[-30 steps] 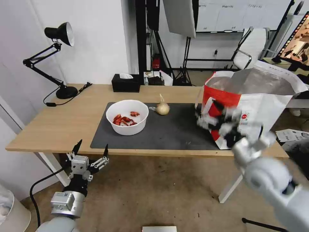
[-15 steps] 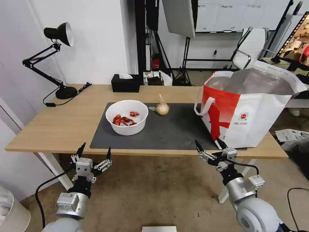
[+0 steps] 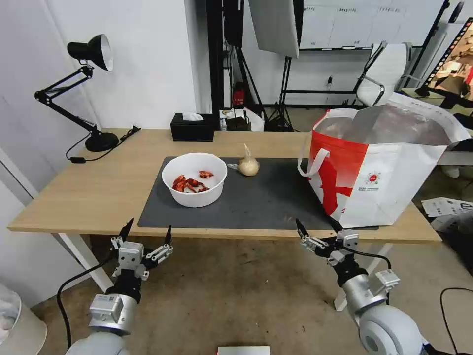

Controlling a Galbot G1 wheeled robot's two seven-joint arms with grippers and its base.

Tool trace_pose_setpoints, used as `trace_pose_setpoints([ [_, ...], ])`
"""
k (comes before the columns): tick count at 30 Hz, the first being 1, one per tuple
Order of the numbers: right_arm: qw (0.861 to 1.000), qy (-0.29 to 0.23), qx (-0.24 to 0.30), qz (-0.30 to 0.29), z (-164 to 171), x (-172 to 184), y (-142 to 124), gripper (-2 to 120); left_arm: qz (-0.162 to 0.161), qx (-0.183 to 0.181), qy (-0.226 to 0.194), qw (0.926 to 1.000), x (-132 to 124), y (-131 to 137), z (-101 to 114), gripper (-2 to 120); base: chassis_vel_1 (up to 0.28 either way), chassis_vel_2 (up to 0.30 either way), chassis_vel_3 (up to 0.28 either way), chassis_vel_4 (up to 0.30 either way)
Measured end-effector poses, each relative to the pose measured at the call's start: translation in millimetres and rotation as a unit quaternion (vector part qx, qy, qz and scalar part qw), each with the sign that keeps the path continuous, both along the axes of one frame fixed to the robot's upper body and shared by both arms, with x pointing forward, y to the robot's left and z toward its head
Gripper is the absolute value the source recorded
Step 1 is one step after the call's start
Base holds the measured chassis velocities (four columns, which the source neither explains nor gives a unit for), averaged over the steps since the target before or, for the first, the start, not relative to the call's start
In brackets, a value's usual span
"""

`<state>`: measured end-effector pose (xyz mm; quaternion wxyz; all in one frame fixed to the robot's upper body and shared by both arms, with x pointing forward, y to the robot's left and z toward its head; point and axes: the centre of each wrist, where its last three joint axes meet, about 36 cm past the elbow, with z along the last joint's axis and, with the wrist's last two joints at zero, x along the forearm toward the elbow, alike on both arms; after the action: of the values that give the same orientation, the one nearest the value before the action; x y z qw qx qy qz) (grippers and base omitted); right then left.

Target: Pick up the trash from the table and place it into the takeout bag.

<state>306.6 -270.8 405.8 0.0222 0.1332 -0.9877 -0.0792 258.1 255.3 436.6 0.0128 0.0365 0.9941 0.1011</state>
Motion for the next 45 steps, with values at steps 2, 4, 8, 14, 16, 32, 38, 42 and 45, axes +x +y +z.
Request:
trace_pose_setpoints([
  [2, 1.000, 0.004, 0.006, 0.001, 0, 1, 1, 100, -0.002, 0.001, 0.000, 1.0000, 2, 0, -1, 100, 0.000, 0.000, 0.000, 0.000],
  [4, 1.000, 0.009, 0.013, 0.001, 2, 3, 2, 100, -0.005, 0.001, -0.002, 1.0000, 5, 0, -2, 100, 0.000, 0.000, 0.000, 0.000],
  [8, 1.000, 0.008, 0.017, 0.011, 7, 17, 5, 100, -0.006, 0.001, -0.001, 1.0000, 6, 0, -2, 100, 0.000, 0.000, 0.000, 0.000],
  [14, 0.999, -0.003, 0.022, 0.025, 15, 40, 4, 100, -0.030, -0.003, -0.005, 0.9995, 21, -6, -5, 100, 0.000, 0.000, 0.000, 0.000],
  [16, 0.999, -0.005, 0.025, 0.044, 16, 59, 6, 100, -0.033, -0.003, -0.003, 0.9994, 21, -6, -6, 100, 0.000, 0.000, 0.000, 0.000],
  [32, 0.999, -0.012, -0.042, 0.024, 54, 227, 98, 100, -0.023, 0.001, -0.001, 0.9997, 15, 0, -4, 100, 0.000, 0.000, 0.000, 0.000],
  [38, 0.996, 0.020, -0.081, -0.006, 58, 265, 121, 100, -0.019, -0.001, 0.001, 0.9998, 14, 0, -6, 100, 0.000, 0.000, 0.000, 0.000],
  [42, 0.993, 0.049, -0.107, -0.019, 49, 296, 135, 100, -0.017, -0.002, 0.003, 0.9998, 12, -1, -7, 100, 0.000, 0.000, 0.000, 0.000],
  [45, 0.988, 0.079, -0.130, -0.028, 45, 319, 145, 100, -0.013, 0.000, 0.004, 0.9999, 11, 1, -7, 100, 0.000, 0.000, 0.000, 0.000],
])
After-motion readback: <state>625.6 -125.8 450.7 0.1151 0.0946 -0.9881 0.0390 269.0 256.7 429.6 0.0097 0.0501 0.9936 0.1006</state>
